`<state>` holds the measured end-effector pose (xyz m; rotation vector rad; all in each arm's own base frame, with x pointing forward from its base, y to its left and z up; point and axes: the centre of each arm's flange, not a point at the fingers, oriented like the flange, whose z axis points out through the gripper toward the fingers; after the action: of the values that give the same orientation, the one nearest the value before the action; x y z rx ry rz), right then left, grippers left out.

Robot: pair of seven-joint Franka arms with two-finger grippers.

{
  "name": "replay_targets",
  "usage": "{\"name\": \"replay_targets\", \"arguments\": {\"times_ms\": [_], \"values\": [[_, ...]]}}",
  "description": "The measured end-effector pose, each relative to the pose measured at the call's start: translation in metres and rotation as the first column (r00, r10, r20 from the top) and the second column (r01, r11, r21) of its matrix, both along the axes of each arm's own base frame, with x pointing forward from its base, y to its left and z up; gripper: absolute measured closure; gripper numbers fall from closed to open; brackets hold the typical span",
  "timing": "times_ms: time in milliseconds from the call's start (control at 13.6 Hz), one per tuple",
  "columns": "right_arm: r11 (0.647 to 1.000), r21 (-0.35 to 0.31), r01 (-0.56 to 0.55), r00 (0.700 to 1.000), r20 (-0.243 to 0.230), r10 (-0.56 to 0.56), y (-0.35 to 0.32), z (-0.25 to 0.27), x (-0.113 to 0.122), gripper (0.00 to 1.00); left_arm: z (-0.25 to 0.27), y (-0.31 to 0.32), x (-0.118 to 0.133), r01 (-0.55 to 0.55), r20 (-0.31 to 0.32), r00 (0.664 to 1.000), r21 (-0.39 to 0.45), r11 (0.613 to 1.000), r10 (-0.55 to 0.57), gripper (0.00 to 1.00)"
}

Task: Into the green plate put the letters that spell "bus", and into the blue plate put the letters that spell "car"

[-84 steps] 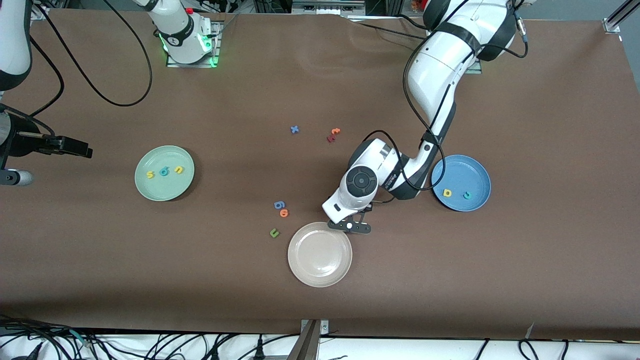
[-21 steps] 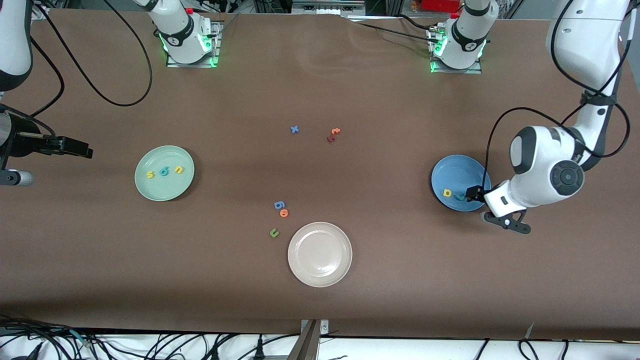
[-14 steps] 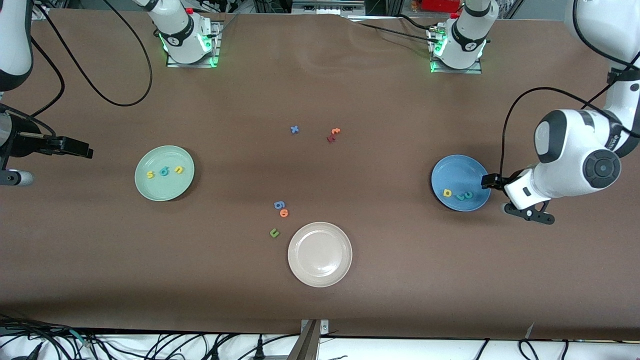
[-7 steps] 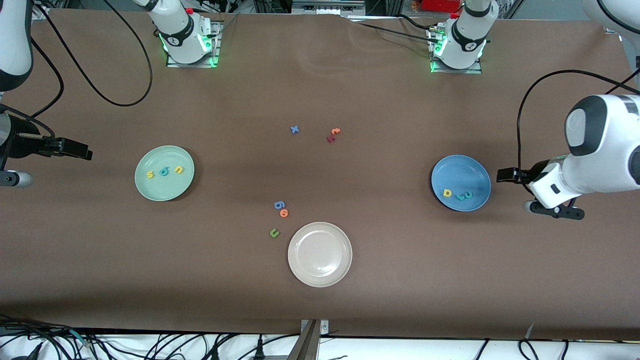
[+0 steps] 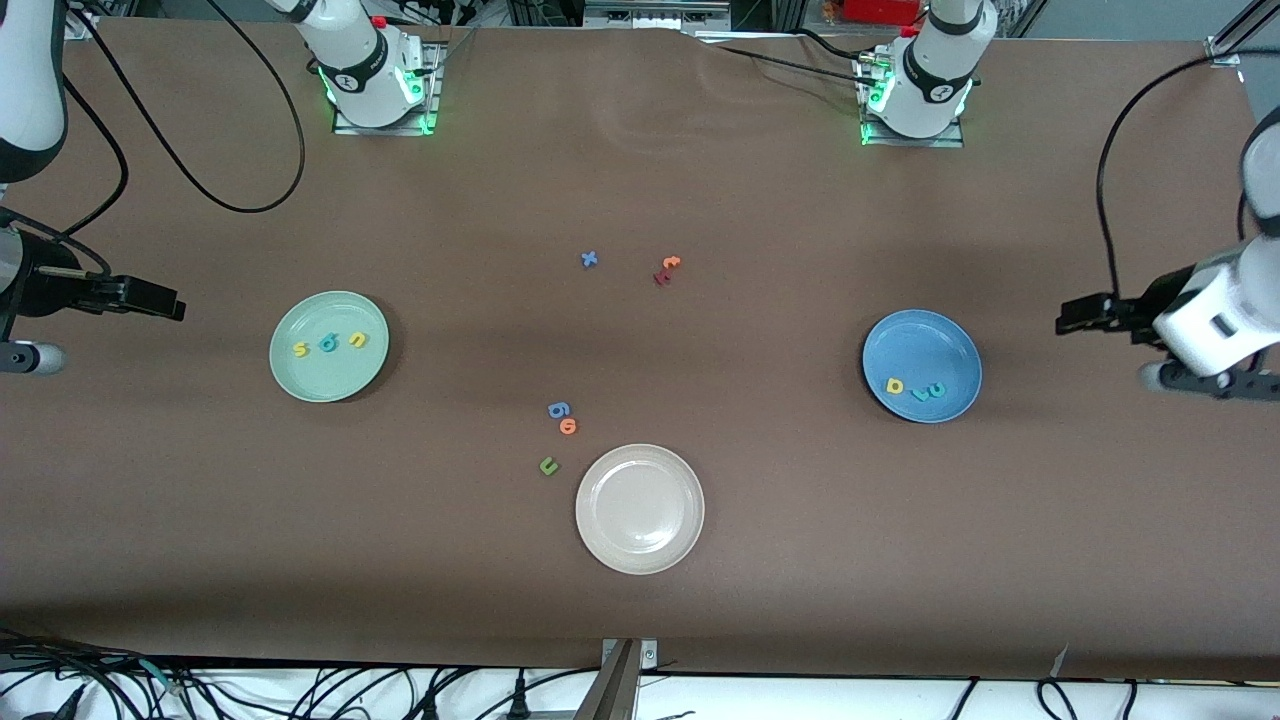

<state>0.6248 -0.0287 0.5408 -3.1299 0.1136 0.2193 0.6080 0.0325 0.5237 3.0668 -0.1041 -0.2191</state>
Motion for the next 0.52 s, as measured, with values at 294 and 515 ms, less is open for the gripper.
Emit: {"name": "replay_targets", "arguments": {"times_ms": [294, 515], "values": [[1.0, 0.0, -0.002, 1.0, 0.0, 0.002, 0.001, 0.0, 0.0, 0.0, 0.062, -0.004, -0.025, -0.08, 0.085, 0.993, -0.024, 0.996, 0.082, 0.0], [1.0, 0.0, -0.002, 1.0, 0.001, 0.002, 0.001, 0.0, 0.0, 0.0, 0.078, -0.021, -0.031, -0.104, 0.109, 0.988, -0.025, 0.994, 0.107, 0.0]]}}
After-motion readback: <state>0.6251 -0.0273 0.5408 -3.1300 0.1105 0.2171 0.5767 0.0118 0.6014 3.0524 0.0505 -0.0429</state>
